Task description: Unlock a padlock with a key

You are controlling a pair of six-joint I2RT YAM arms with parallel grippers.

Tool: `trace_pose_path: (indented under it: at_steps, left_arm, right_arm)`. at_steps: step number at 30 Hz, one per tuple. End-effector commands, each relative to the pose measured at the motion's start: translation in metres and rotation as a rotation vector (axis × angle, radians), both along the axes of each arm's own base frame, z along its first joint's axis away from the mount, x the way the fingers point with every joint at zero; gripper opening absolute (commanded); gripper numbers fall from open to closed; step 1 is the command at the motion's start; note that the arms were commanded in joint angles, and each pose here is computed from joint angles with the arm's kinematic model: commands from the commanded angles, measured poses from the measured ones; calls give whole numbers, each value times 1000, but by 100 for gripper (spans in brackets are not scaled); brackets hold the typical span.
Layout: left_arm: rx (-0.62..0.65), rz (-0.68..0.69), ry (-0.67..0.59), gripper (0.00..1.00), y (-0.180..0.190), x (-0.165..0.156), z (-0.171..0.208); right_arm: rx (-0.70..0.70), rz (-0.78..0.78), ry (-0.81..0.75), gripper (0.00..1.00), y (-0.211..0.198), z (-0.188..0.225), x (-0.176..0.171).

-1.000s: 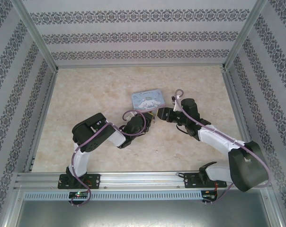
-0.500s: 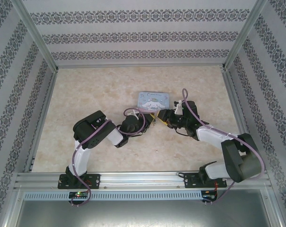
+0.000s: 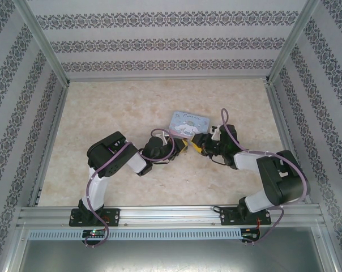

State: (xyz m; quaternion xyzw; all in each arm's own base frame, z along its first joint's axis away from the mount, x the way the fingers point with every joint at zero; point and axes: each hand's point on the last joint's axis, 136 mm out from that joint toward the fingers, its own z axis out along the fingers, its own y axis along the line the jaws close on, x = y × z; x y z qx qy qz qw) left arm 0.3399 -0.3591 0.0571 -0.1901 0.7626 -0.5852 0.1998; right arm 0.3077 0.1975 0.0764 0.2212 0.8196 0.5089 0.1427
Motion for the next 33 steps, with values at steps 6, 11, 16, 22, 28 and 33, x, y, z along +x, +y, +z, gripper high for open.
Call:
trace_pose_path:
  at_steps: [6,11,16,22,28,33]
  left_arm:
    - [13,-43,3,0,-4,1,-6]
    - [10,-50,1,0,-6,1,-3]
    - [10,-53,-1,0,-7,1,-1]
    - [8,-56,-2,0,-8,2,0]
    - [4,-58,-1,0,-8,1,1]
    - [0,-61,-2,0,-9,1,4]
  right_arm:
    - [98,-9,-16,46,5,-2,4]
    - [150,-18,-20,49,9,-2,9]
    - [180,-14,-25,50,14,0,11]
    - [210,19,-27,51,26,5,11]
    - [225,49,-18,53,35,5,9]
    - [242,42,-19,59,36,5,8]
